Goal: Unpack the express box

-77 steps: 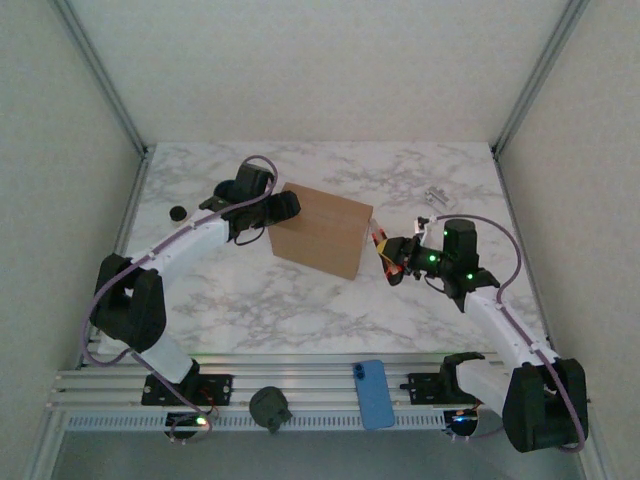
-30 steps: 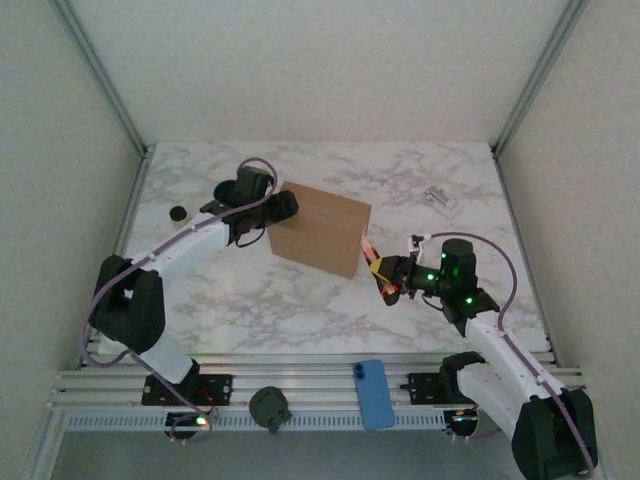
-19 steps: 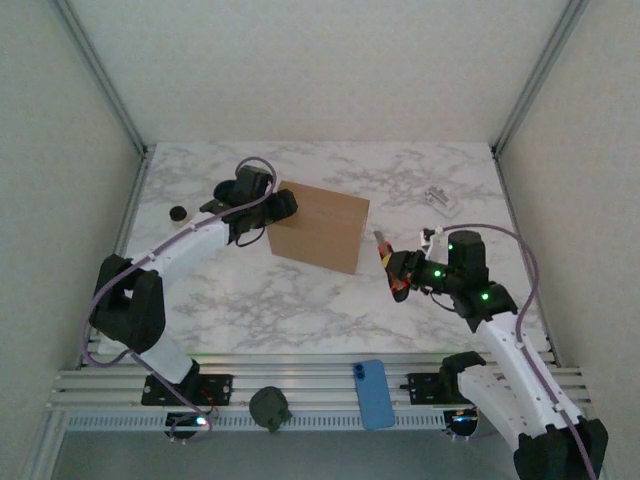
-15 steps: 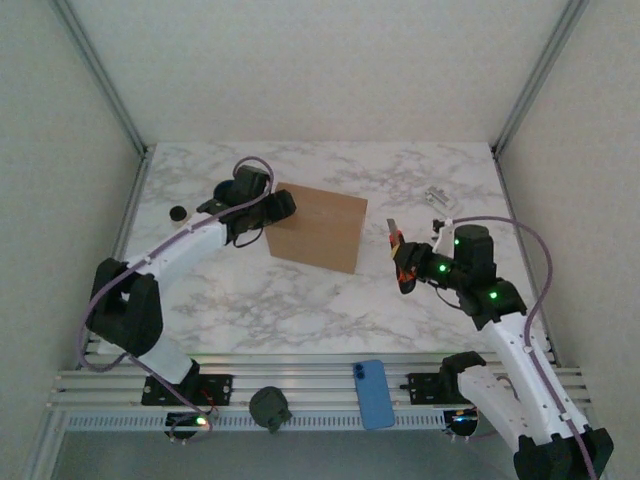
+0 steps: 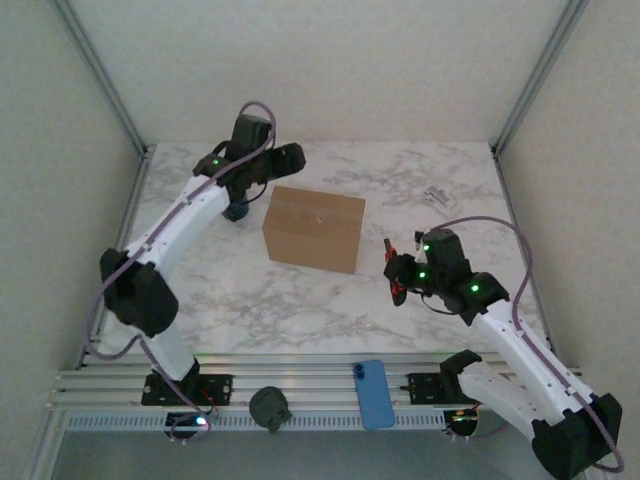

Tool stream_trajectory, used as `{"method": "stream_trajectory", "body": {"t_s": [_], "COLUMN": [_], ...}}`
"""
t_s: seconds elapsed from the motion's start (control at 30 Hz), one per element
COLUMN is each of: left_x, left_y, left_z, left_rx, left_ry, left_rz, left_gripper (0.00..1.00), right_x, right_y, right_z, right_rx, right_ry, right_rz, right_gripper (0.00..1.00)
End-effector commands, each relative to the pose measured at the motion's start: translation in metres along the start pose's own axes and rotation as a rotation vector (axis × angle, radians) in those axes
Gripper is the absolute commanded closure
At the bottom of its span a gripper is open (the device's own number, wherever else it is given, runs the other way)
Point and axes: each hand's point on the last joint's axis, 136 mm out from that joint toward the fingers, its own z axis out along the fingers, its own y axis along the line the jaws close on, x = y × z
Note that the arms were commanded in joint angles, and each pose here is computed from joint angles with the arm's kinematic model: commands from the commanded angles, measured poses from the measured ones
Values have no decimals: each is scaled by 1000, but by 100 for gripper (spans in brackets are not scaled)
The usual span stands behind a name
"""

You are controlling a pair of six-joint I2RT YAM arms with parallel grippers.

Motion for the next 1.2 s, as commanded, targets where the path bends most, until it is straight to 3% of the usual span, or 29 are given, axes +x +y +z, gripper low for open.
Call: {"method": "stream_trajectory", "body": {"t_s": [0.0,0.2,0.43,0.7,1.17], "left_x": [27,39,34,36,81], "left_y": [29,37,76,88,93], "left_z": [36,71,93,84,62], "left_rx": [-127,-128,-287,-340,-291], "left_ry": [132,220,261,283,377], "left_rz": [119,166,201,238,218], "left_gripper": [23,23,24,24,25], "right_x": [-6,1,19,3,-55], "right_y": [-22,-15,-4,18,40], "right_z": [10,31,60,89,129], "right_rx": [147,178,263,321,345], "right_ry": [-91,-76,-89,-128,-172], "right_rz": [29,52,94,107,73], "right_gripper": [100,100,100,100,100]}}
